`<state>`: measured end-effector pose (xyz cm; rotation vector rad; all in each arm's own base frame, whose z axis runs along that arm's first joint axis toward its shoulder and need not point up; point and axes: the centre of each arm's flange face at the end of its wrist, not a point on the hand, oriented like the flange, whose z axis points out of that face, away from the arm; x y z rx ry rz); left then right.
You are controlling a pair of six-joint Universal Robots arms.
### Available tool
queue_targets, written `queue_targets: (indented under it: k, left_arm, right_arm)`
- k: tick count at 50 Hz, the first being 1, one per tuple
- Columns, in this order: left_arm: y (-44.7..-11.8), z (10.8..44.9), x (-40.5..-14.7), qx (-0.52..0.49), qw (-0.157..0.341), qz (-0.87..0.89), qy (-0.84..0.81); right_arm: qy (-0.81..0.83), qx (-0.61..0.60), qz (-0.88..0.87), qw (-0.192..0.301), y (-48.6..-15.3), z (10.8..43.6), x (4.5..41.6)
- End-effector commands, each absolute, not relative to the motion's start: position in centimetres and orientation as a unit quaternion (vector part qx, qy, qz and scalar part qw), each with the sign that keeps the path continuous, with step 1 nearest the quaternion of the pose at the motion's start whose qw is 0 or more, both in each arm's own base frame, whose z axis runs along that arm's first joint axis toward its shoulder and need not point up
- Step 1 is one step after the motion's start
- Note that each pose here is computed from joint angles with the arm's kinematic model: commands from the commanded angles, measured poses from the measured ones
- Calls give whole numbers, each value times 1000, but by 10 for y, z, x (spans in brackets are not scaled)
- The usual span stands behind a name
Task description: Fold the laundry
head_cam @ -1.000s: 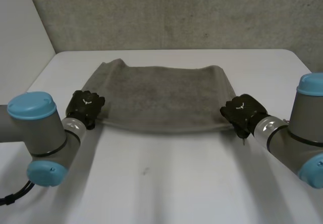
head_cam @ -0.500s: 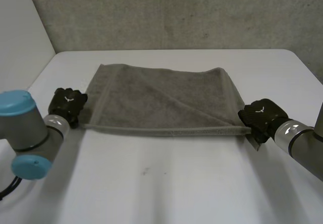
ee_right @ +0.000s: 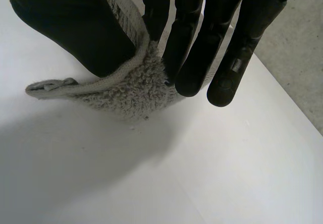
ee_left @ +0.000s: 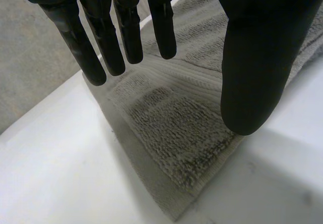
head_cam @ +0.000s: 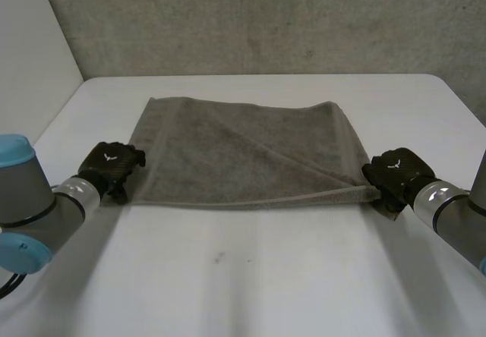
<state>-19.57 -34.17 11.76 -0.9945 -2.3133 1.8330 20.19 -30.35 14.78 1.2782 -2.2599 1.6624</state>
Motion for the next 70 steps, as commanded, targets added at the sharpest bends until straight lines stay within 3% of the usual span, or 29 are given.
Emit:
queue_targets:
  k: [1, 14, 46, 70]
  left_arm:
    - [-332, 114, -195, -320, 20, 566, -759]
    - [-318, 114, -196, -323, 31, 538, -778]
    - [-363, 111, -203, -314, 27, 576, -754]
    - [-358, 107, -202, -289, 48, 564, -772]
  right_arm:
    - [-740, 401, 540, 22, -305, 147, 201]
    - [-745, 401, 533, 16, -305, 142, 202]
    - [-747, 401, 530, 15, -303, 139, 202]
    - [-748, 403, 528, 13, -303, 137, 204]
